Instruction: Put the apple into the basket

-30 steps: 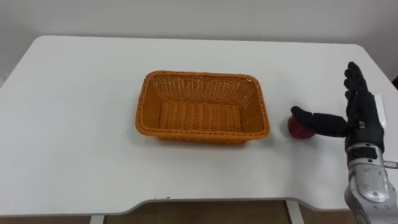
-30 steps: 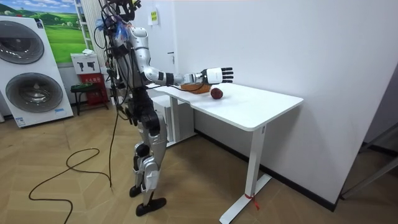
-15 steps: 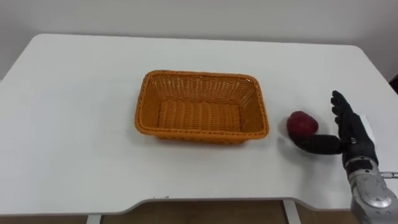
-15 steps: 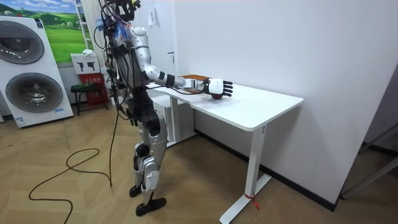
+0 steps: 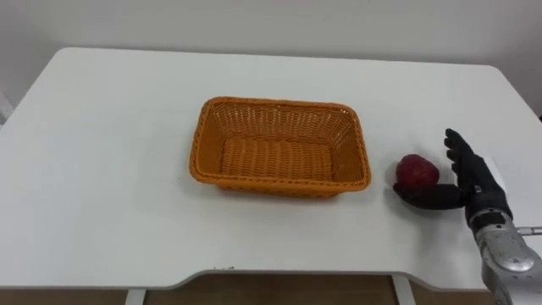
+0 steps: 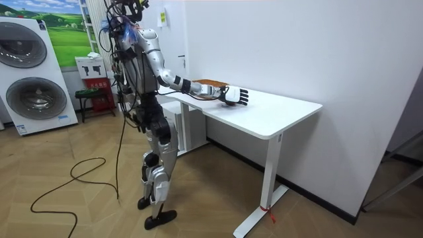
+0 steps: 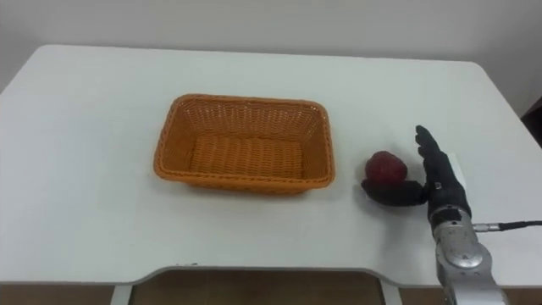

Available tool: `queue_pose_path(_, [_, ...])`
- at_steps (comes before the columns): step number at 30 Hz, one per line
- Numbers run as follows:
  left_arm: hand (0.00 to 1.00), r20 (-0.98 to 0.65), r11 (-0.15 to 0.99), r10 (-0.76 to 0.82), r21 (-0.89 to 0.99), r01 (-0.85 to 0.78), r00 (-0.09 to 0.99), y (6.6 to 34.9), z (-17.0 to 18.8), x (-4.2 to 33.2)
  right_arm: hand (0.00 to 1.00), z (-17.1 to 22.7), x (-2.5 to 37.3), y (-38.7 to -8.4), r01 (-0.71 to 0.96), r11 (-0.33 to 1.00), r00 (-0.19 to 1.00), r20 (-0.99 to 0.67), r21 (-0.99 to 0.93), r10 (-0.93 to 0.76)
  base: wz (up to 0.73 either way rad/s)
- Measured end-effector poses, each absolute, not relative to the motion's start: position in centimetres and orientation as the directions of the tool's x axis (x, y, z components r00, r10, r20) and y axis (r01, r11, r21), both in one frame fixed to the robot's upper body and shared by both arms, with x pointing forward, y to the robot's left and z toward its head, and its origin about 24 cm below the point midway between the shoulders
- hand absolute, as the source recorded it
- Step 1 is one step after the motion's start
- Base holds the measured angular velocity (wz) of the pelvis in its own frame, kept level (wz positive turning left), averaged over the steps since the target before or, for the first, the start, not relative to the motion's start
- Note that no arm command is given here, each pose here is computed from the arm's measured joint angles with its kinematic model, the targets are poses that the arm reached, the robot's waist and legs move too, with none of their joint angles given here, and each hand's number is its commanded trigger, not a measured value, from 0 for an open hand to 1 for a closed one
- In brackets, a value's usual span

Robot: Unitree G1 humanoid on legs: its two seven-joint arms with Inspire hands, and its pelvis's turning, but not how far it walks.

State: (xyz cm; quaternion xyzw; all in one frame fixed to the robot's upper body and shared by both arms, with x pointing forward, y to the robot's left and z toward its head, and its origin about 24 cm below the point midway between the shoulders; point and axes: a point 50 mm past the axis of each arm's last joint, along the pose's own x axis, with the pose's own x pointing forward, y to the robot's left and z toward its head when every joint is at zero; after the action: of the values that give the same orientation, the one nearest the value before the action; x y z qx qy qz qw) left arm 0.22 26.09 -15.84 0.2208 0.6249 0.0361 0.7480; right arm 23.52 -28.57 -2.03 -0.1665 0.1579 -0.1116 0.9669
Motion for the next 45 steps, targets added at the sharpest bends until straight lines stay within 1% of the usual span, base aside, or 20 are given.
queue_pose_path(14, [0.0,-0.92,0.898,0.329,0.375,0.231,0.212,26.4,-15.7,0.1,0.0,-2.9,23.2,-28.7,0.112,0.926,0.916,-0.323,-0.36,-0.237,0.03])
queue_pose_path(20, [0.0,-0.919,0.897,0.331,0.377,0.232,0.216,26.5,-15.7,0.3,0.0,-2.8,23.2,-29.0,0.048,0.907,0.918,-0.339,-0.419,-0.205,0.03])
queue_pose_path(21, [0.0,-0.919,0.897,0.331,0.377,0.232,0.217,26.5,-15.7,0.3,0.13,-2.7,23.3,-29.0,0.045,0.905,0.919,-0.338,-0.423,-0.204,0.04])
queue_pose_path(22, [0.0,-0.919,0.897,0.33,0.377,0.232,0.217,26.5,-15.7,0.3,0.68,-2.7,23.3,-29.0,0.045,0.904,0.919,-0.338,-0.425,-0.205,0.06])
queue_pose_path(23, [0.0,-0.919,0.897,0.33,0.377,0.232,0.216,26.5,-15.7,0.3,0.81,-2.7,23.3,-29.0,0.045,0.904,0.918,-0.339,-0.425,-0.205,0.07])
queue_pose_path(24, [0.0,-0.919,0.897,0.33,0.377,0.233,0.216,26.5,-15.7,0.3,1.0,-2.8,23.2,-29.1,0.044,0.904,0.916,-0.343,-0.426,-0.207,0.05])
queue_pose_path(32, [0.0,-0.924,0.898,0.319,0.366,0.243,0.212,26.8,-15.6,0.3,1.0,-2.4,23.5,-29.9,0.045,0.87,0.912,-0.335,-0.49,-0.236,0.0])
queue_pose_path(40, [0.0,-0.929,0.896,0.305,0.355,0.267,0.212,26.9,-15.6,0.5,1.0,-3.0,23.8,-28.9,-0.026,0.863,0.909,-0.371,-0.505,-0.19,0.0])
queue_pose_path(45, [0.0,-0.929,0.893,0.302,0.354,0.279,0.214,26.9,-15.6,0.8,1.0,-3.0,23.8,-28.5,-0.04,0.865,0.91,-0.375,-0.501,-0.175,0.0])
